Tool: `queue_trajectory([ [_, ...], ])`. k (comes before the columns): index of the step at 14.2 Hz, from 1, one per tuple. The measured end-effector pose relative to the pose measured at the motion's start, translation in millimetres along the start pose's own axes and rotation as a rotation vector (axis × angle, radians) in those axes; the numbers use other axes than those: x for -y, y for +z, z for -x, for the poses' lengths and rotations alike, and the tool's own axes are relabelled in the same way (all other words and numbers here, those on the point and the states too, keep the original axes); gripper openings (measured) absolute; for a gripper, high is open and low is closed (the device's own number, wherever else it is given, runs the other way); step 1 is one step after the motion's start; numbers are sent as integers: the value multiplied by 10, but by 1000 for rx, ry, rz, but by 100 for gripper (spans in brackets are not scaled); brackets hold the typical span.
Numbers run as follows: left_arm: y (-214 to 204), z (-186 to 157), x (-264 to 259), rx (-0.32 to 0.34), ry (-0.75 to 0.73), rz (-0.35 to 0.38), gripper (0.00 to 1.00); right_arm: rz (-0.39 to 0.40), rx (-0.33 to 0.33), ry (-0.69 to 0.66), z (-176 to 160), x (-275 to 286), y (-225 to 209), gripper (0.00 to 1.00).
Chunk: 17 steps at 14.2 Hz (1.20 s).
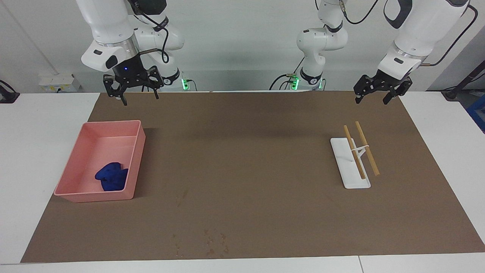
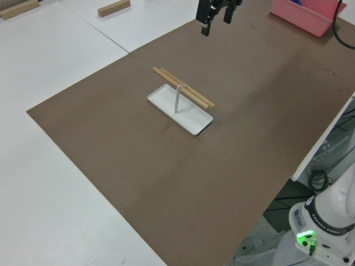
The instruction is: Wipe water with towel using both arms
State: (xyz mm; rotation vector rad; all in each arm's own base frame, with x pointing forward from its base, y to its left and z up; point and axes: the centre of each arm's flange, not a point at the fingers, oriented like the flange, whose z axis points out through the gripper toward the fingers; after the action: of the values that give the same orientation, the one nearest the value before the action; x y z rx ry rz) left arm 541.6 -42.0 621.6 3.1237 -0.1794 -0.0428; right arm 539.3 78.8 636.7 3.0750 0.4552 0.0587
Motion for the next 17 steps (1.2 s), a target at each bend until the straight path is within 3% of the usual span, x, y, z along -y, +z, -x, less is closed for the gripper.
queue_trajectory([
  [5, 1, 0, 0, 0, 0, 0, 100, 4, -20, 3, 25, 6, -104, 100],
  [17, 1, 0, 0, 0, 0, 0, 100, -44, -17, 174, 44, -57, -98, 100],
])
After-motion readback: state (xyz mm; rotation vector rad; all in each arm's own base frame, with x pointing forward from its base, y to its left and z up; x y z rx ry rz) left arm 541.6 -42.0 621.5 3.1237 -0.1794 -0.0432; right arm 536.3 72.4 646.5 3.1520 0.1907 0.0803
